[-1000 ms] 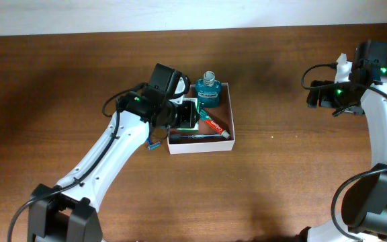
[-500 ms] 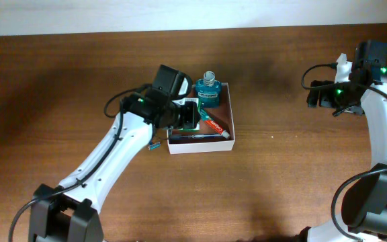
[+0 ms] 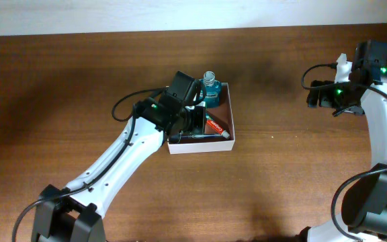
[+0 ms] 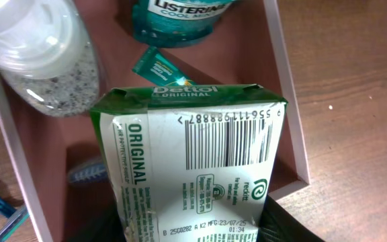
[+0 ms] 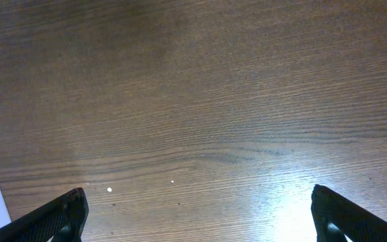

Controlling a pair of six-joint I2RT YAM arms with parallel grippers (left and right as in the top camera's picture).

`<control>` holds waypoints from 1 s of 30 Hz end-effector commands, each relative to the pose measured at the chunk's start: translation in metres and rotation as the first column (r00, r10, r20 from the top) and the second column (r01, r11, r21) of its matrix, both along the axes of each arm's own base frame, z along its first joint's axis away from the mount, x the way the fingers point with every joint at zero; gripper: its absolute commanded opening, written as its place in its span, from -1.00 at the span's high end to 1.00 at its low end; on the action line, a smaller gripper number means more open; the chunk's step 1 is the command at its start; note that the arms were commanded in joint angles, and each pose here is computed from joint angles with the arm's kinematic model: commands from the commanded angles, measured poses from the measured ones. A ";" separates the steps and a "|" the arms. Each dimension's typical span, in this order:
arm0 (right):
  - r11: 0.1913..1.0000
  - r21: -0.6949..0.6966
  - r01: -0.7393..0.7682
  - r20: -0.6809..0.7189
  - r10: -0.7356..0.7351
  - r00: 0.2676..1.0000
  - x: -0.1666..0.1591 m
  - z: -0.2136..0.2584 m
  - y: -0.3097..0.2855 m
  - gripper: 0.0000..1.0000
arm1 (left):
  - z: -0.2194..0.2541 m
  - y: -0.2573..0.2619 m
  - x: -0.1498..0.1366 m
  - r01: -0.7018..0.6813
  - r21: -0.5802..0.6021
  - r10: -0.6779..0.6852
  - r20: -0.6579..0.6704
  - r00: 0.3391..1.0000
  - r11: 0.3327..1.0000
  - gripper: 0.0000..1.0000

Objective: Pack container
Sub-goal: 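Lower the soap bar into the box and open the left gripper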

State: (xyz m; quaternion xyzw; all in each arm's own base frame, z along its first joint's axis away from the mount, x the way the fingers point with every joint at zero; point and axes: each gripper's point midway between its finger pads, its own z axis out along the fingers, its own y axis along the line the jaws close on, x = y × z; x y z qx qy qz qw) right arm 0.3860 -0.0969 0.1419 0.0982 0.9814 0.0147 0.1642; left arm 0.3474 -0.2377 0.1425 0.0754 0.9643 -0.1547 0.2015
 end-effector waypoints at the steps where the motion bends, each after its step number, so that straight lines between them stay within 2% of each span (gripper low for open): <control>1: 1.000 -0.002 0.010 0.048 -0.009 0.999 0.002 0.017 -0.001 -0.97 | 0.005 0.000 0.007 -0.037 0.007 0.037 0.026 0.999 0.999 0.79; 2: 1.000 -0.002 0.010 0.048 -0.009 0.999 0.002 0.017 -0.001 -0.97 | 0.002 -0.001 0.007 -0.035 0.012 0.035 0.020 0.999 0.999 0.79; 7: 1.000 -0.002 0.009 0.048 -0.009 0.999 0.002 0.017 -0.001 -0.97 | -0.008 -0.006 0.005 -0.022 0.023 0.022 0.005 1.000 0.999 0.45; 9: 1.000 -0.002 0.010 0.048 -0.009 0.999 0.002 0.017 -0.001 -0.97 | -0.006 -0.007 0.007 -0.022 0.017 0.022 0.014 1.000 1.000 -0.01; 10: 1.000 -0.002 0.009 0.048 -0.009 0.999 0.002 0.017 -0.001 -0.97 | -0.006 -0.009 0.008 -0.021 0.010 0.021 0.017 1.000 1.000 -0.18; 11: 1.000 -0.002 0.010 0.048 -0.009 0.999 0.002 0.017 -0.001 -0.97 | -0.005 -0.010 0.008 -0.017 0.002 0.017 0.016 1.000 1.000 -0.23; 23: 1.000 -0.002 0.010 0.048 -0.009 0.999 0.002 0.017 -0.001 -0.97 | -0.001 -0.015 -0.001 0.010 -0.036 -0.011 -0.017 1.000 0.999 -0.23; 30: 1.000 -0.002 0.010 0.048 -0.009 0.999 0.002 0.017 -0.001 -0.98 | 0.008 0.022 -0.004 -0.059 -0.006 0.058 -0.054 0.997 0.998 -0.19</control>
